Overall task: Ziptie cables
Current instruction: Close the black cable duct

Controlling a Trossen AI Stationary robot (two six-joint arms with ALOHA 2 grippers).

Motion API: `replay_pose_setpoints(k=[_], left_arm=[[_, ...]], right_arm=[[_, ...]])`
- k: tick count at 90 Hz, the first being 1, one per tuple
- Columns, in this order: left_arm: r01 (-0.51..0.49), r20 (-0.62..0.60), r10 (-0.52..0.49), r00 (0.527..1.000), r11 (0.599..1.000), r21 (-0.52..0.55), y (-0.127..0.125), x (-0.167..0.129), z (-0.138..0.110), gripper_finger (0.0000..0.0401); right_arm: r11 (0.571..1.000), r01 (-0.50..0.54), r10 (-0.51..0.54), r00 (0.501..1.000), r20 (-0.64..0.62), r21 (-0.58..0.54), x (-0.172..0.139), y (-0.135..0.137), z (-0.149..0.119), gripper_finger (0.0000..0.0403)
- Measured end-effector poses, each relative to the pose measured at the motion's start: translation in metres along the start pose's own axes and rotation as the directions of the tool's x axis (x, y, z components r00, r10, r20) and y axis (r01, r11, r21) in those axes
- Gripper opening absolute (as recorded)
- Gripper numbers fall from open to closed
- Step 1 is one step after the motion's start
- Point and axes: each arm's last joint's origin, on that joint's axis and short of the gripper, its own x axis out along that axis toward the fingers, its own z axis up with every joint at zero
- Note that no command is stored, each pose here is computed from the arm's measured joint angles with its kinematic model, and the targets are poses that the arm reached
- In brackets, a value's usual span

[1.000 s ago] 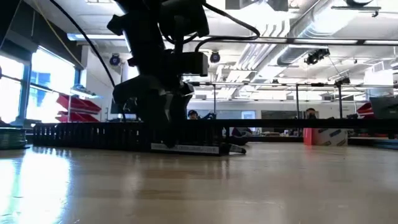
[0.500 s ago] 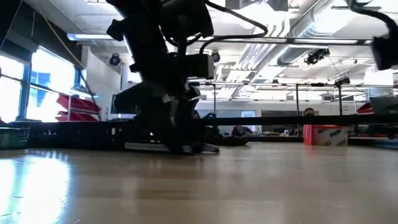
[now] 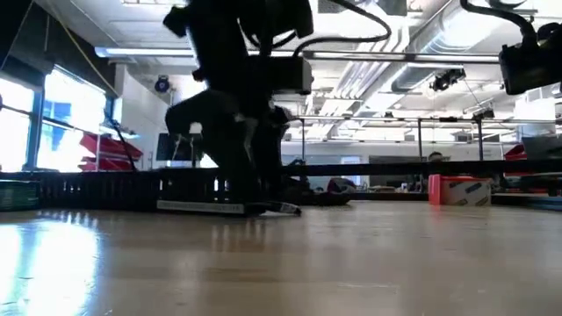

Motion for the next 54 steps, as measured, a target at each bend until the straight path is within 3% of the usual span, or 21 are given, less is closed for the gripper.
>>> replay_pose_setpoints(k=[16,30,54], left_arm=[[0.023,-0.172,-0.016,0.985,0.999,0.037,0.001,-0.013,-0.008,0.0267],[0.046,-0.412,-0.003,0.911,0.994,0.095,0.001,-0.019,-0.032,0.0267],[0.036,-0.507,-0.016,0.862,0.999,0.029,0.005,0.001,-0.063,0.0267]], right_arm=[[1.000,0.000,0.000,1.000,-0.001,-0.005,0.000,0.000,-0.001,0.0000],[1.000,0.002,-0.002,1.000,0.027,-0.024,-0.001,0.001,-0.003,0.0000],[0.999,0.001,0.002,0.998,0.061,-0.048,-0.002,0.002,-0.008,0.0000]])
